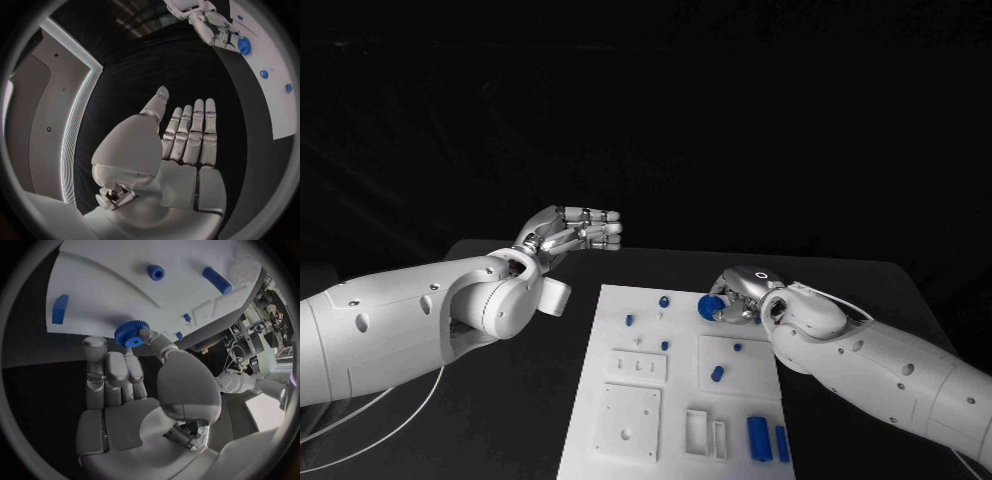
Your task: Assemble the parts on the task board
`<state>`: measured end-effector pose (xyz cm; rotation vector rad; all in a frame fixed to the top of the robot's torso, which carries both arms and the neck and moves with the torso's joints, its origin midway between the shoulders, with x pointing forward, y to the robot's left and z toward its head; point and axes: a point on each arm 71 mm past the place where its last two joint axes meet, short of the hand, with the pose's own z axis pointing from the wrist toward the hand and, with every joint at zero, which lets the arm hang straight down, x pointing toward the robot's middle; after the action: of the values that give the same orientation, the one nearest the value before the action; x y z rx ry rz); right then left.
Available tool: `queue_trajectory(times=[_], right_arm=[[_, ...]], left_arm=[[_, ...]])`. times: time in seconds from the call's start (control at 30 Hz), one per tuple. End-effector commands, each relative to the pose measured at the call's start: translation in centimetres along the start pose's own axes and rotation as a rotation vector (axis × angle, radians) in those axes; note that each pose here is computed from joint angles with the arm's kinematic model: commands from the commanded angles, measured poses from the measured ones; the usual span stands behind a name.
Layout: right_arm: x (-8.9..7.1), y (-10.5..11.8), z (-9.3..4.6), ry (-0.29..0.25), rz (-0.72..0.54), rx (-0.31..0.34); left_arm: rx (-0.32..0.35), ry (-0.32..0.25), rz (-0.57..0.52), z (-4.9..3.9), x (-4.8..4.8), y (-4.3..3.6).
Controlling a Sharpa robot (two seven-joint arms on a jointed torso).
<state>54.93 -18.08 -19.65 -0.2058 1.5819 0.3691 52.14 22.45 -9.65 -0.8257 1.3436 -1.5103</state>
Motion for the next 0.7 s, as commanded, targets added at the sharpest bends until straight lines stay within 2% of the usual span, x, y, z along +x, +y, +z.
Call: queue_trajectory(times=[0.03,0.37,0.7], right_arm=[[-0.7,0.9,-0.2,-0.064,-0.028,0.004],[-1.5,4.4,-0.2,-0.110,-0.018,-0.067],[-0.7,7.3,0.8,-0.133,-0.029,-0.090]], left_arm=[[0.008,0.004,0.002,0.00,0.16,-0.15],[0.008,0.004,0.002,-0.08,0.23,-0.19],[0.009,0.014,-0.001,0.11,0.67,-0.19]])
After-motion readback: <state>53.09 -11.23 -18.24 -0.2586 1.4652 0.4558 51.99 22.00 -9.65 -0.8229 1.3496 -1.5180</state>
